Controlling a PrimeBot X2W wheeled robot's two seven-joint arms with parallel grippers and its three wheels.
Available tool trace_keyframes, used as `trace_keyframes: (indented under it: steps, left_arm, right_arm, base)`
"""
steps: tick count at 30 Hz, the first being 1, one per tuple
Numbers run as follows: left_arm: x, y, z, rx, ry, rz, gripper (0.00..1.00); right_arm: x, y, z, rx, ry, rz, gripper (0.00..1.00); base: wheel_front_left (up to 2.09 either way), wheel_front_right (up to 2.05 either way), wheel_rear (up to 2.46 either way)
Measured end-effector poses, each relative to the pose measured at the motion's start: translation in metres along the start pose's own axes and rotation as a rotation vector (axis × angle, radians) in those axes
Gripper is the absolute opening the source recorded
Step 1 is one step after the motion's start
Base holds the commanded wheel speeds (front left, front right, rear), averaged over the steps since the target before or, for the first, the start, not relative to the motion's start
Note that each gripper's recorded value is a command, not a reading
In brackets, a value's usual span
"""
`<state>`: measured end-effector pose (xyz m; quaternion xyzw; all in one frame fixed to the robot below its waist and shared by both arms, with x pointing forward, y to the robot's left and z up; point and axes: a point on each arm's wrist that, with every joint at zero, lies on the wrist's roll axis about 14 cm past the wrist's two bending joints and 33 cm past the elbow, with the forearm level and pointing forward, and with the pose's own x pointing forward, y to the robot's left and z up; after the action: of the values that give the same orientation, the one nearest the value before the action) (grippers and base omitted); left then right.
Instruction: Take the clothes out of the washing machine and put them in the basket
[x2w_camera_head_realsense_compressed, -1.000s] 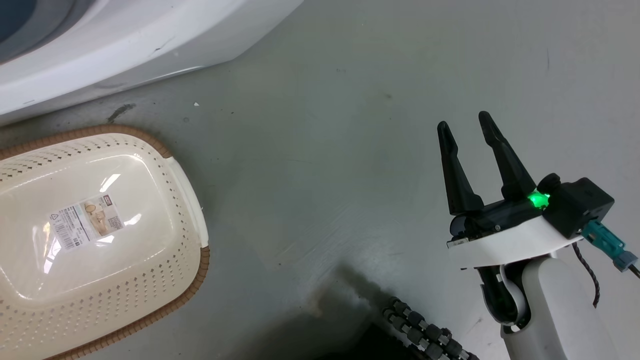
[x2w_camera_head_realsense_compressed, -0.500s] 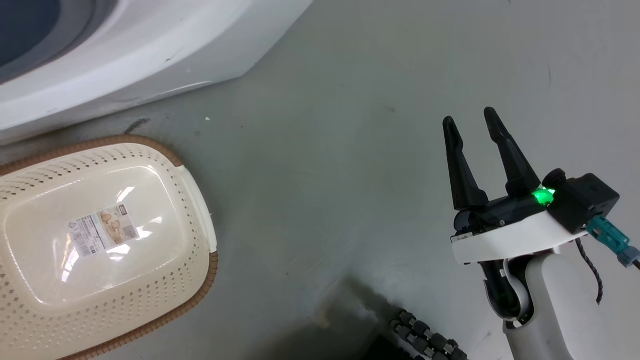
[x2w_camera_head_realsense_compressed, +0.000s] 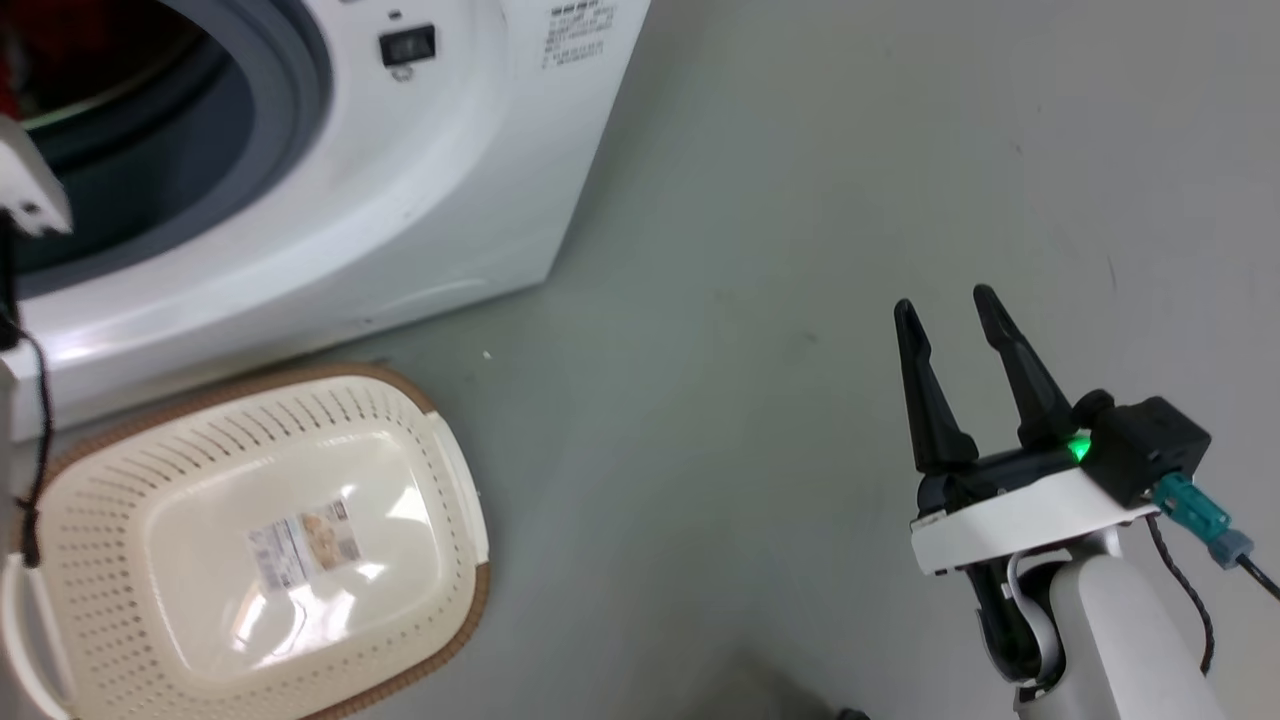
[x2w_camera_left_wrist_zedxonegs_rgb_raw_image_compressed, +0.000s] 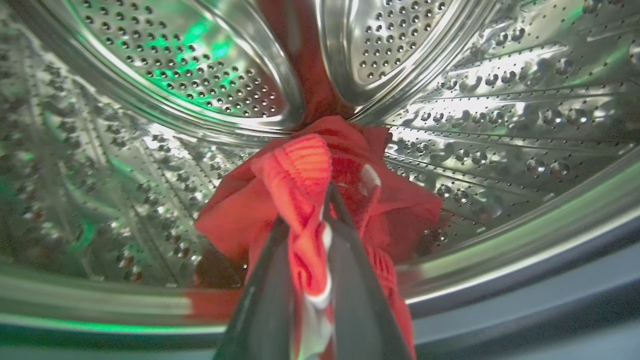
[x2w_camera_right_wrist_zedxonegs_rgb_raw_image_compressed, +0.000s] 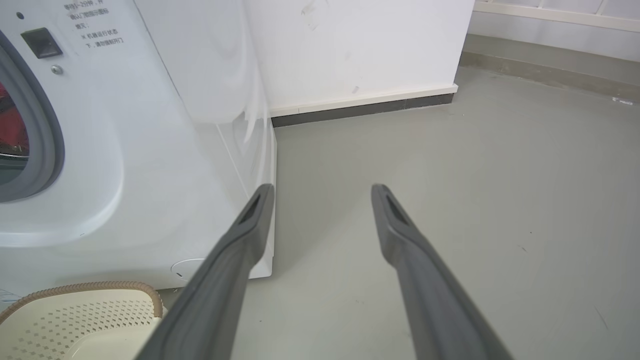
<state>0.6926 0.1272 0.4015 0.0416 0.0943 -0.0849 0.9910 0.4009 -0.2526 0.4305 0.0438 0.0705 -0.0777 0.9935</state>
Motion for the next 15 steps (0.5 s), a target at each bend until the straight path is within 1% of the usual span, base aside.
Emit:
trace_keyframes:
  steps: [7, 15]
  left_arm:
    - [-0.049, -0.007, 0.037, -0.039, -0.083, 0.007, 0.0]
    - [-0.112, -0.01, 0.078, -0.054, -0.18, 0.018, 0.0]
  right_arm:
    - [-0.023, 0.004, 0.019, 0.007, -0.052, 0.013, 1.0]
    - [-0.05, 0.009, 0.038, 0.023, -0.095, 0.029, 1.0]
  base:
    - [0.0, 0.0, 0.0]
    - [0.0, 0.0, 0.0]
